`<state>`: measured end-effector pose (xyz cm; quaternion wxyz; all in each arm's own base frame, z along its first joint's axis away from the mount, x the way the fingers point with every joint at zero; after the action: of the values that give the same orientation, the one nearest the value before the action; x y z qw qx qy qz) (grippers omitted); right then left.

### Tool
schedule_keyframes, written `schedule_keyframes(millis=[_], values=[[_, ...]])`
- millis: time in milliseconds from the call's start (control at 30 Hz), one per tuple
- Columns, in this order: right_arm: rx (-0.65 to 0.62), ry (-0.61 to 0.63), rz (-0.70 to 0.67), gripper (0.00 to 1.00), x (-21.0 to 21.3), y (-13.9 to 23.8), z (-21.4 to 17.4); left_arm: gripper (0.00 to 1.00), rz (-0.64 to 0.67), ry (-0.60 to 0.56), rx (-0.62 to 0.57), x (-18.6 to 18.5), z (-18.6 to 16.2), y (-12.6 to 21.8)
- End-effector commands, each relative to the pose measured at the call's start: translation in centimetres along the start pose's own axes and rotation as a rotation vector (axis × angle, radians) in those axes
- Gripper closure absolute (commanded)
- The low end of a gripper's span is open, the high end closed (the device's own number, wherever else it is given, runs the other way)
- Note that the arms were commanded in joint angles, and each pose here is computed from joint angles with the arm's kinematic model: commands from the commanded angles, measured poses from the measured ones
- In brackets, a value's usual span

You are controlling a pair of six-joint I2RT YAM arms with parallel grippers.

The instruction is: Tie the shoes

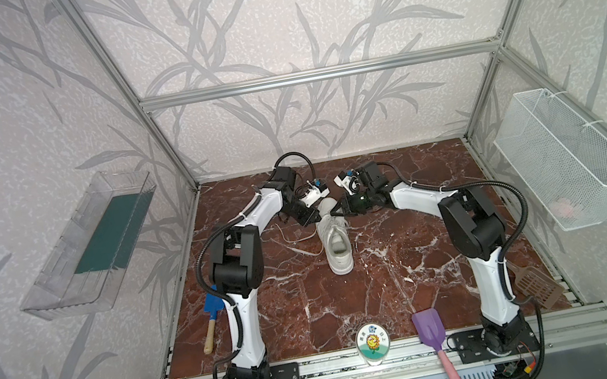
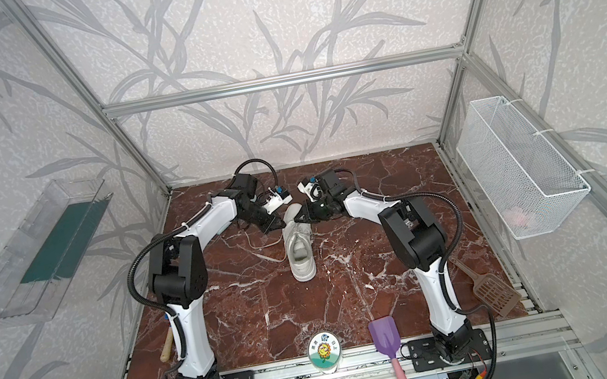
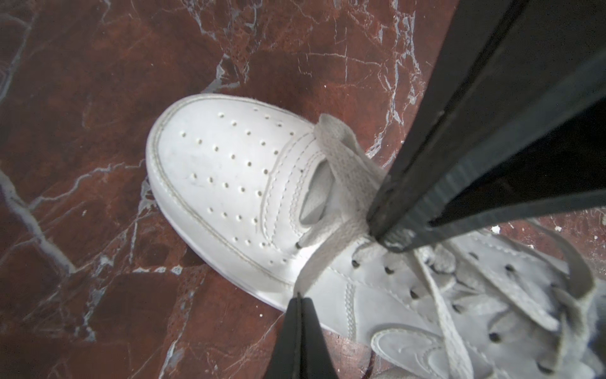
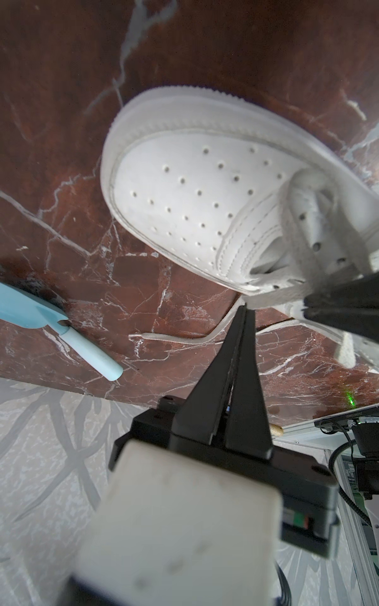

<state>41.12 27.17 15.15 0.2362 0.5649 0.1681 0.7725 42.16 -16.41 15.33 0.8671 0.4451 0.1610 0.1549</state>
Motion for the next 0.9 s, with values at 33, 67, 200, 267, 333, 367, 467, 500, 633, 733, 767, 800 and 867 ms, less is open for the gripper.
schedule_keyframes(millis=[33,67,200,267,333,367,467,500,633,733,767,800,867], values=[[-0.004,0.015,0.021,0.97,1.0,0.9,0.3,1.0,0.021,-0.02,-0.033,-0.6,0.8,1.6],[-0.004,0.016,0.023,0.96,1.1,0.9,0.3,1.0,0.024,-0.022,-0.035,-0.6,0.9,1.7],[-0.012,0.021,0.039,0.89,1.5,1.2,0.5,1.0,0.045,-0.041,-0.058,-0.9,1.3,2.5],[-0.02,0.018,0.049,0.87,1.7,1.5,0.7,1.0,0.054,-0.055,-0.063,-1.1,1.4,2.9],[-0.029,0.016,0.055,0.83,1.8,1.8,0.8,1.0,0.059,-0.066,-0.065,-1.3,1.5,3.3],[-0.035,0.015,0.059,0.82,1.9,1.9,0.9,1.0,0.06,-0.069,-0.067,-1.4,1.6,3.4],[-0.049,0.011,0.076,0.78,2.2,2.4,1.2,1.0,0.062,-0.078,-0.072,-1.7,1.7,3.8],[-0.053,0.011,0.08,0.76,2.3,2.5,1.3,1.0,0.061,-0.079,-0.072,-1.7,1.7,3.8],[-0.066,0.011,0.1,0.7,2.7,2.9,1.4,1.0,0.067,-0.09,-0.075,-2.1,1.7,4.2],[-0.071,0.003,0.117,0.67,2.8,3.2,1.5,1.0,0.073,-0.108,-0.082,-2.3,1.9,4.6],[-0.075,-0.003,0.117,0.66,2.8,3.3,1.5,1.0,0.074,-0.113,-0.084,-2.4,2.0,4.7],[-0.085,-0.005,0.118,0.67,2.7,3.5,1.6,1.0,0.078,-0.119,-0.084,-2.5,2.1,4.8],[-0.102,-0.033,0.125,0.66,2.4,4.0,1.5,1.0,0.079,-0.135,-0.078,-2.7,2.2,5.1]])
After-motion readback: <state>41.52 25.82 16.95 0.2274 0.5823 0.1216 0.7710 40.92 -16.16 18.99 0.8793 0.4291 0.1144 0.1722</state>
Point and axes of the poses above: each gripper's point midway between its finger pads, its own y axis back along the fingers, its own x axis along the line the jaws close on, z = x × y, the point moved 9 cm from there along y, back along the fingers, and after that the axes turned 6 degrees about -y, right-handed, at the moved point
